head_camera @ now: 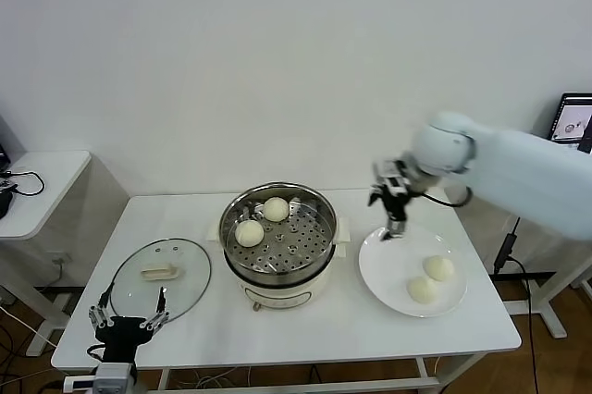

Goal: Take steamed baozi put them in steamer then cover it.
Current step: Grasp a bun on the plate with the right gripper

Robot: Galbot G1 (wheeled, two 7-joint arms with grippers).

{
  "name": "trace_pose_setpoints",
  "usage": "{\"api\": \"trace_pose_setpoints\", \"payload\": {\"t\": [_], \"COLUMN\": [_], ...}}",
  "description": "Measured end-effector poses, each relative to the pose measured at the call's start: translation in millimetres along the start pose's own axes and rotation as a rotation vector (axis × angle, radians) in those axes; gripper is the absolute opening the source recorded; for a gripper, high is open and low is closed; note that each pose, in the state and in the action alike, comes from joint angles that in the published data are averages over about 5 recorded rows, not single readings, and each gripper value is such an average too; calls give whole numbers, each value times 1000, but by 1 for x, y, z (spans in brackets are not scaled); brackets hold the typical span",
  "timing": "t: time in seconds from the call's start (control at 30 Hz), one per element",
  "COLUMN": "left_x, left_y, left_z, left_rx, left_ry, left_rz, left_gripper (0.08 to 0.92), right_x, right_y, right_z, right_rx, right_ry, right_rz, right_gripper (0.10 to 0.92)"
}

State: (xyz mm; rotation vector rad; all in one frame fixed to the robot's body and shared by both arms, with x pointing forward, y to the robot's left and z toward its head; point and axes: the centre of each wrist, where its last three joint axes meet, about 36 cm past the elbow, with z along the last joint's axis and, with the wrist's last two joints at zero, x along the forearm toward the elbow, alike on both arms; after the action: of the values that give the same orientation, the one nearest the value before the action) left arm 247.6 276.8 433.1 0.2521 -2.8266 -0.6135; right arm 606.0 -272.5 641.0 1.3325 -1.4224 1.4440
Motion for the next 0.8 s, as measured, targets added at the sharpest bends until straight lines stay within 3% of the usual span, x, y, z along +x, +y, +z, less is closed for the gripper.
{"api": "trace_pose_setpoints", "payload": {"t": [0.4,0.8], "left_x": [1,3], "left_y": [-5,-5], "left_z": [4,7], "left_rx": [-6,-13], "left_ry": [13,24], "left_rz": [5,1], "left_gripper": [823,823], "right_x": [-60,-113], "right_y": [57,85], "right_z": [76,105], "right_rx": [-42,-77], "right_ry": [72,117], "right_rz": [-26,-56], "right_gripper": [823,823]}}
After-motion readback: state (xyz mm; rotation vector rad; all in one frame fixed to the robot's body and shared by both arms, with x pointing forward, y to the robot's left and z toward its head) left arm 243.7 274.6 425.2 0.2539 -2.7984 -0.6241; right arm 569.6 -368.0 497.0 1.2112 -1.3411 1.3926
